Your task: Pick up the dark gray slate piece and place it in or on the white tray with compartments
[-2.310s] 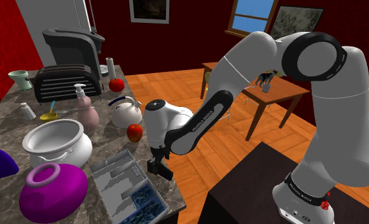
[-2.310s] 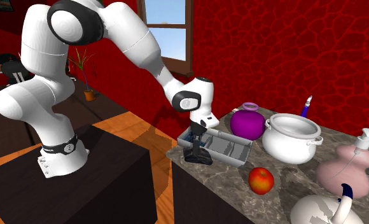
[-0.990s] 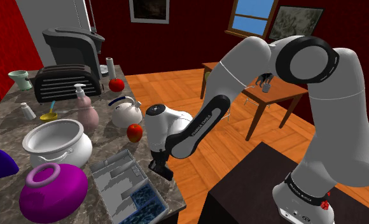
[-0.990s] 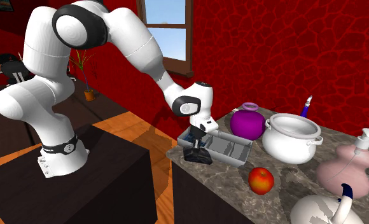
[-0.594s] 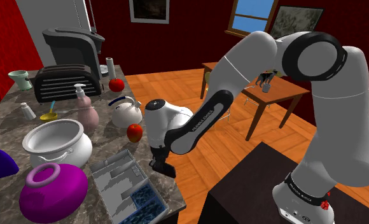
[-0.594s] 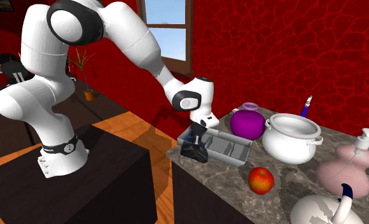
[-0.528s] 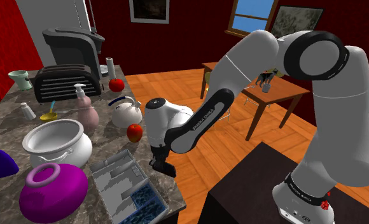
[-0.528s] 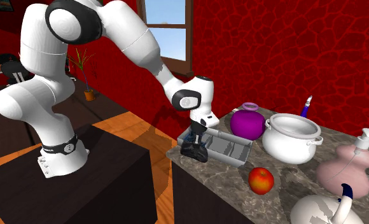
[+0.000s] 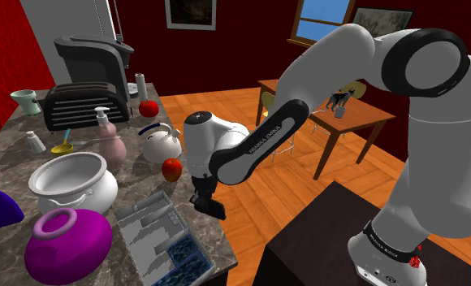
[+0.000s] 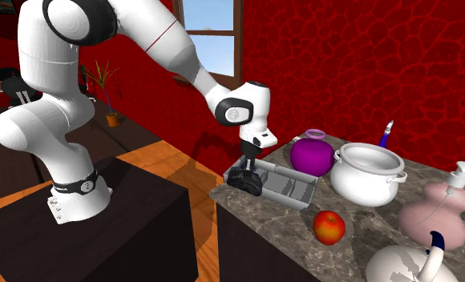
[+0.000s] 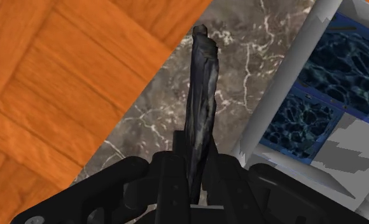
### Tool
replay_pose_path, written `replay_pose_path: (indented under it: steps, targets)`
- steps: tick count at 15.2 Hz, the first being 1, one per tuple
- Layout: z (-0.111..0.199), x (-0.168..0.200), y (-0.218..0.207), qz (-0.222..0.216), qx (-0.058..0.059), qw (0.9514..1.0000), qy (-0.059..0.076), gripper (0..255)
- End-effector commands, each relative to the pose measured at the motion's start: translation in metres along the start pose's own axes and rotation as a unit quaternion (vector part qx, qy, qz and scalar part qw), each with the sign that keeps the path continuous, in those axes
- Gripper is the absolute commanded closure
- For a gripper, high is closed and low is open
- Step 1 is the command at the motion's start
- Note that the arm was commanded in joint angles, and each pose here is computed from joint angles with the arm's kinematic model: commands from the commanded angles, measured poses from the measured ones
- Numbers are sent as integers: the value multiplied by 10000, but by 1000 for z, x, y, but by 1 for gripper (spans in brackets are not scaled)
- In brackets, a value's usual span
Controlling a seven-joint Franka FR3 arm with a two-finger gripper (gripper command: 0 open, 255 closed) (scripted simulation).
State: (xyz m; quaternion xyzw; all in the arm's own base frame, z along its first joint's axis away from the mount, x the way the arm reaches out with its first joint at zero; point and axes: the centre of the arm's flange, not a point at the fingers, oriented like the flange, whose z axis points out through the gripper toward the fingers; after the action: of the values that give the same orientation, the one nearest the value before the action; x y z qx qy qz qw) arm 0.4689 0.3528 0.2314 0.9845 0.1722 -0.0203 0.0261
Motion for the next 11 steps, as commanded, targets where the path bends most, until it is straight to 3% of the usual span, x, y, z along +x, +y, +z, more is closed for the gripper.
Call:
replay_pose_path:
  steps: [1, 9, 11]
  targets:
    - [-11, -1, 0, 0, 0, 10000, -1, 255]
    - [-52, -3, 2, 0, 0, 10000, -1, 255]
    - [-56, 9, -21, 0, 0, 10000, -1, 255]
